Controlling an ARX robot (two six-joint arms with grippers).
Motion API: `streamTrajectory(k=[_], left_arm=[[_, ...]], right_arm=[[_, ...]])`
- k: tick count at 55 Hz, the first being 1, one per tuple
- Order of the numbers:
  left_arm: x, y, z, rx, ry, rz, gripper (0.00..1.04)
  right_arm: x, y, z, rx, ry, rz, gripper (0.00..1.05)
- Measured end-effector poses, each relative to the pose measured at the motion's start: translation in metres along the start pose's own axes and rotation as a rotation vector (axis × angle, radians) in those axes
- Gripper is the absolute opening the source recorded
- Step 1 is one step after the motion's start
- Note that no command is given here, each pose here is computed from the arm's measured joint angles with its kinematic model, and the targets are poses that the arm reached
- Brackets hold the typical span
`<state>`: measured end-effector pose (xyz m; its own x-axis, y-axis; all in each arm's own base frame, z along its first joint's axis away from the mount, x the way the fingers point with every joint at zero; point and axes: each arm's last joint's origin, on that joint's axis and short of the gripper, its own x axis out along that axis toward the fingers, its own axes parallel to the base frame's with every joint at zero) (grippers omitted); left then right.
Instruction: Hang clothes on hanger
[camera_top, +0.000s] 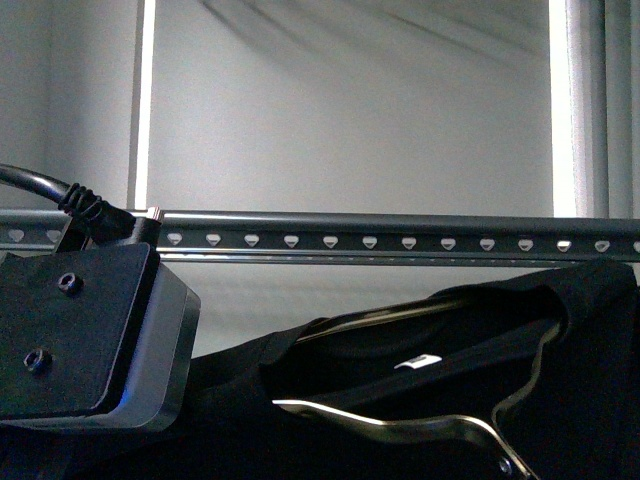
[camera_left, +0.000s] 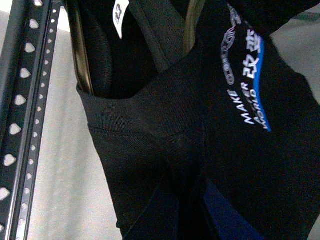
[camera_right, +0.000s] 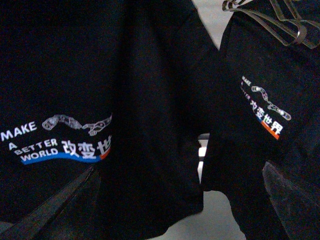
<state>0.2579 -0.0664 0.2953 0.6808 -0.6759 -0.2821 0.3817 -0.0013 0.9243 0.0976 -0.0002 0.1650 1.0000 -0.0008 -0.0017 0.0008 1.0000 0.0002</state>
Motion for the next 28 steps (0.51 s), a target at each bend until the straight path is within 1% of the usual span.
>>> streamTrajectory(k=[23, 25, 26, 28], left_arm=[[0.0002, 0.0, -0.0002, 0.034, 0.002, -0.001, 0.05], [0.0003, -0.0002, -0.0002, 0.034, 0.002, -0.001, 0.05], [0.0003, -0.0002, -0.0002, 0.034, 0.002, -0.001, 0.05], [0.0002, 0.0, -0.0003, 0.034, 0.002, 0.0, 0.05]], right_arm=[[0.0, 0.0, 0.0, 0.0, 0.0, 0.0, 0.97], [0.0004, 0.0002, -0.0005, -0.011, 0.024, 0.052, 0.97], [0.0006, 0.0, -0.0001, -0.021, 0.059, 0.121, 0.97], [0.0016, -0.0009, 0.0005, -0.029, 0.093, 0.186, 0.97]])
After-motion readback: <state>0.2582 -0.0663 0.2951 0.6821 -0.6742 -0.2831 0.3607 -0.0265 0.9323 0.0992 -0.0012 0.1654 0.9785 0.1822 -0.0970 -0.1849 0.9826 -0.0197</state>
